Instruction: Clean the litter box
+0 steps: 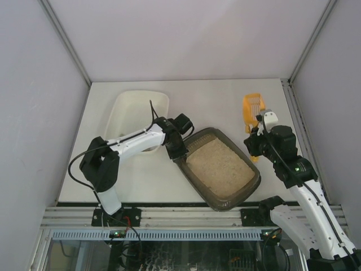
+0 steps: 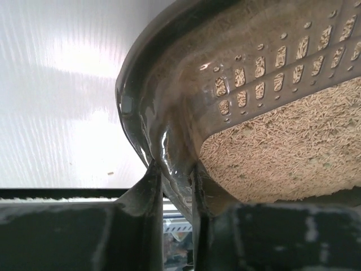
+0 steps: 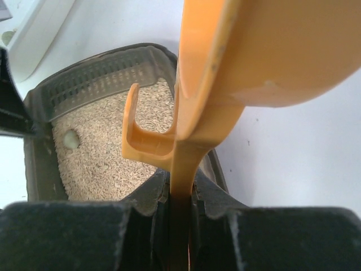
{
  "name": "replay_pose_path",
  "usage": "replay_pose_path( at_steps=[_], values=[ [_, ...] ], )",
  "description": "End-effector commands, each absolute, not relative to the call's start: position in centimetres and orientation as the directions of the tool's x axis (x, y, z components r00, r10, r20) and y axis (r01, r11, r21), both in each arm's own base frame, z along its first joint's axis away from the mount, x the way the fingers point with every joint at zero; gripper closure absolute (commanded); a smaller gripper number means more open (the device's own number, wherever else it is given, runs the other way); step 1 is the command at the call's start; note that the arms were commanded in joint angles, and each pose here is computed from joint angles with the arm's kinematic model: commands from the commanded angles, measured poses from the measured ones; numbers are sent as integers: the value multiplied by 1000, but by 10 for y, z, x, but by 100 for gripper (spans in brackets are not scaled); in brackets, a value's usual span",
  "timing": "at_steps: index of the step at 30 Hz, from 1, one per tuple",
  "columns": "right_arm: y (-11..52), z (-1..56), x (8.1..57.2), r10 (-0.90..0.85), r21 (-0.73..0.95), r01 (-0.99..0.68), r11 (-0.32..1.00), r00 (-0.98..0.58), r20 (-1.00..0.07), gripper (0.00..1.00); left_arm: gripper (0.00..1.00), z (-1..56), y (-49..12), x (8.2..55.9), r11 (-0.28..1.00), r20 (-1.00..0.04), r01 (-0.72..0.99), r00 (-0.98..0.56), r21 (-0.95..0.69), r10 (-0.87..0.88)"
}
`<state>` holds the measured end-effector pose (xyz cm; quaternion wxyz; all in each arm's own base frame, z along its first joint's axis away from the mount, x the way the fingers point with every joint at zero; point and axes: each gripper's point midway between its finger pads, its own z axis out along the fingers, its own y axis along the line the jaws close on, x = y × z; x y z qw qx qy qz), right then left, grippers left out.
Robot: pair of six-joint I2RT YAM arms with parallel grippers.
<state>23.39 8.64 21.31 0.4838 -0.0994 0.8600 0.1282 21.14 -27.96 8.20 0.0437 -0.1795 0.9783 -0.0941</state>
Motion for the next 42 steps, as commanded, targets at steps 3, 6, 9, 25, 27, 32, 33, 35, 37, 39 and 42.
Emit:
replay_pose_path(
  at_steps=[3, 6, 9, 25, 27, 32, 33, 35, 37, 39, 42],
  values=[
    [104, 228, 233, 9, 208, -354, 912, -490, -872, 100, 88, 80, -263, 286, 947, -218, -268, -928, -176, -303],
    [116, 225, 223, 6, 258, -398, 880, -535, -845, 100, 91, 83, -266, 315, 953, -253, -251, -923, -170, -288],
    [127, 216, 209, -7, 319, -436, 842, -600, -800, 100, 92, 82, -271, 342, 953, -276, -249, -916, -175, -290],
    [185, 191, 171, 73, 739, -59, 671, -987, -145, 100, 89, 129, -344, 415, 904, -425, 93, -899, -418, -104],
    [182, 176, 164, 61, 709, 48, 703, -998, 7, 100, 88, 139, -350, 413, 885, -444, 144, -893, -442, -76],
    [173, 154, 161, 95, 634, 136, 761, -991, 99, 100, 83, 156, -357, 403, 844, -498, 255, -867, -471, -16],
    [173, 153, 165, 105, 631, 142, 763, -990, 97, 100, 81, 158, -359, 400, 834, -497, 264, -868, -484, -14],
    [171, 149, 174, 123, 615, 151, 774, -988, 89, 100, 76, 162, -359, 396, 822, -496, 265, -868, -504, -24],
    [173, 146, 184, 129, 612, 154, 776, -988, 85, 100, 68, 167, -360, 394, 812, -499, 263, -866, -521, -40],
    [177, 142, 194, 133, 616, 162, 771, -987, 93, 100, 62, 172, -359, 394, 809, -510, 259, -858, -527, -58],
    [185, 136, 206, 128, 631, 170, 757, -985, 112, 100, 55, 183, -354, 402, 802, -531, 237, -840, -548, -114]
  ],
)
